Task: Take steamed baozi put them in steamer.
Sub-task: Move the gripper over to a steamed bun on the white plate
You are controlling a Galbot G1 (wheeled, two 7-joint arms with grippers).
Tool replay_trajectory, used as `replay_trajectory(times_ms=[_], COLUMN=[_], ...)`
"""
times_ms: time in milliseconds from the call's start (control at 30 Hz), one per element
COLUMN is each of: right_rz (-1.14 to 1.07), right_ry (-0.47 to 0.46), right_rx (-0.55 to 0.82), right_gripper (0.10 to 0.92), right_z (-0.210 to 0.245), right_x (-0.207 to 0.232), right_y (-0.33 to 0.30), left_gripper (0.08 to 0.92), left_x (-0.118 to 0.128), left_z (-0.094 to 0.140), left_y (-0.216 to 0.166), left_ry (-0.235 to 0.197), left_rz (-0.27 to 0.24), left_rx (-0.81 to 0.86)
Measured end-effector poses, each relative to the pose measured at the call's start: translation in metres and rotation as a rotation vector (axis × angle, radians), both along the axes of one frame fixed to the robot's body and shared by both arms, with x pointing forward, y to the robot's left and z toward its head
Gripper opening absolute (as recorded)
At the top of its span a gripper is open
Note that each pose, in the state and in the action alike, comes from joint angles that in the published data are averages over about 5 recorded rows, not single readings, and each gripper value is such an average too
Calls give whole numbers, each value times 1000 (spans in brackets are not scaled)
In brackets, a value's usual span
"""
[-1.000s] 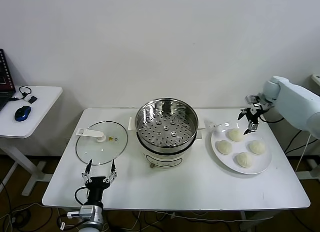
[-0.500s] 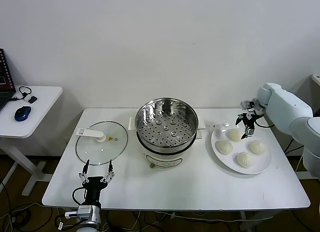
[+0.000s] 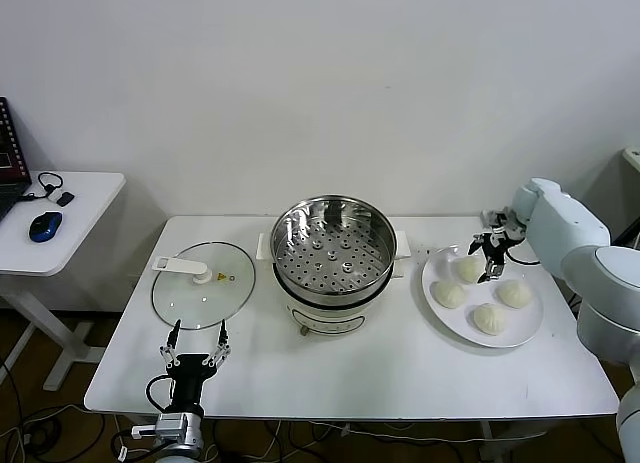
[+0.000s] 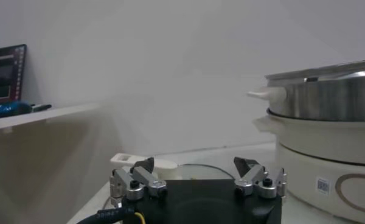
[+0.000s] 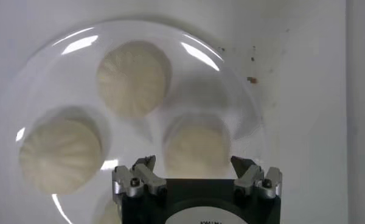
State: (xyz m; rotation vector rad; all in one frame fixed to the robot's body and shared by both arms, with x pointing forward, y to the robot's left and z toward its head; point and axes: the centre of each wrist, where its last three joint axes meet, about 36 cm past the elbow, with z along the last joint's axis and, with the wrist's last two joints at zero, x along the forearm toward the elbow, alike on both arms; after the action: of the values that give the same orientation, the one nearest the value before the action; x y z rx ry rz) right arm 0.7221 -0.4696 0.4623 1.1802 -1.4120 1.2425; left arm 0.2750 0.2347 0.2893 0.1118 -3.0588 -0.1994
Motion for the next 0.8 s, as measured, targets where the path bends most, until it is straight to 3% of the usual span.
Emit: replay_trajectory(times_ms=[233, 800], right_rz=[-9, -10], right_ry=[-3, -3], right_rx=[-4, -14], right_gripper=[822, 725], right_z=[-5, 2], right_x=[-1, 1], right_y=[2, -1], left_gripper=[823, 823], left_x=[0, 2], left_z=[-1, 0], left_y=[0, 5], left_ry=[-4, -10], left_rz=[0, 19], left_rx=[-3, -9])
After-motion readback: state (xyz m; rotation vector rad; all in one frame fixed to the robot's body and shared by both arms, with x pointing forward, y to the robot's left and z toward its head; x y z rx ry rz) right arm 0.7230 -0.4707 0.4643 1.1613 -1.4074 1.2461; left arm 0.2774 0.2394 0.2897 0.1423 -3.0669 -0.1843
